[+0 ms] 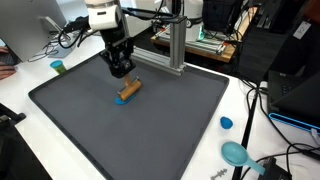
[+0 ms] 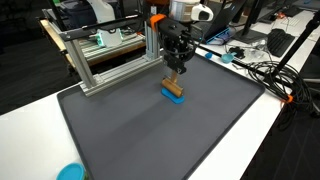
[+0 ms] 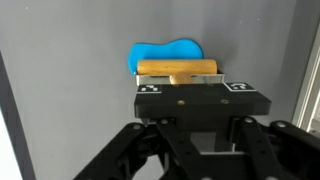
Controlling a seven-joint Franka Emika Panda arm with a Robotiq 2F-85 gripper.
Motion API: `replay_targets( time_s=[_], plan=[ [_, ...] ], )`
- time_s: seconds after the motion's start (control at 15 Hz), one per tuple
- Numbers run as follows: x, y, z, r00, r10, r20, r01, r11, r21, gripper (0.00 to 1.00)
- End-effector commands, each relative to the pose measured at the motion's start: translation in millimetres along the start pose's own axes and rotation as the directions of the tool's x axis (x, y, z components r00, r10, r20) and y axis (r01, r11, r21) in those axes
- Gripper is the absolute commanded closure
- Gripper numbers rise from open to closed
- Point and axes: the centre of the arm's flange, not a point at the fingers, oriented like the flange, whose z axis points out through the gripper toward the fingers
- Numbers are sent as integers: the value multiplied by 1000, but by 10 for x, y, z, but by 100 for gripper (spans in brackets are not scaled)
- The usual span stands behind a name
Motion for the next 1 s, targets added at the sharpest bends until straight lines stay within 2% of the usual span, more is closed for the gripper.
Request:
replay_targets(
  time_s=[0.0, 0.33, 0.6, 0.73, 0.93],
  plan=[
    [175, 53, 218, 999, 29, 16, -30, 998, 52, 78],
    [254, 59, 302, 998, 60, 25, -61, 996, 72, 78],
    [280, 93, 273, 994, 110, 0, -110, 992, 64, 78],
    [216, 134, 314, 988, 146, 51, -148, 988, 38, 78],
    [70, 145, 392, 974, 206, 92, -210, 977, 41, 78]
  ],
)
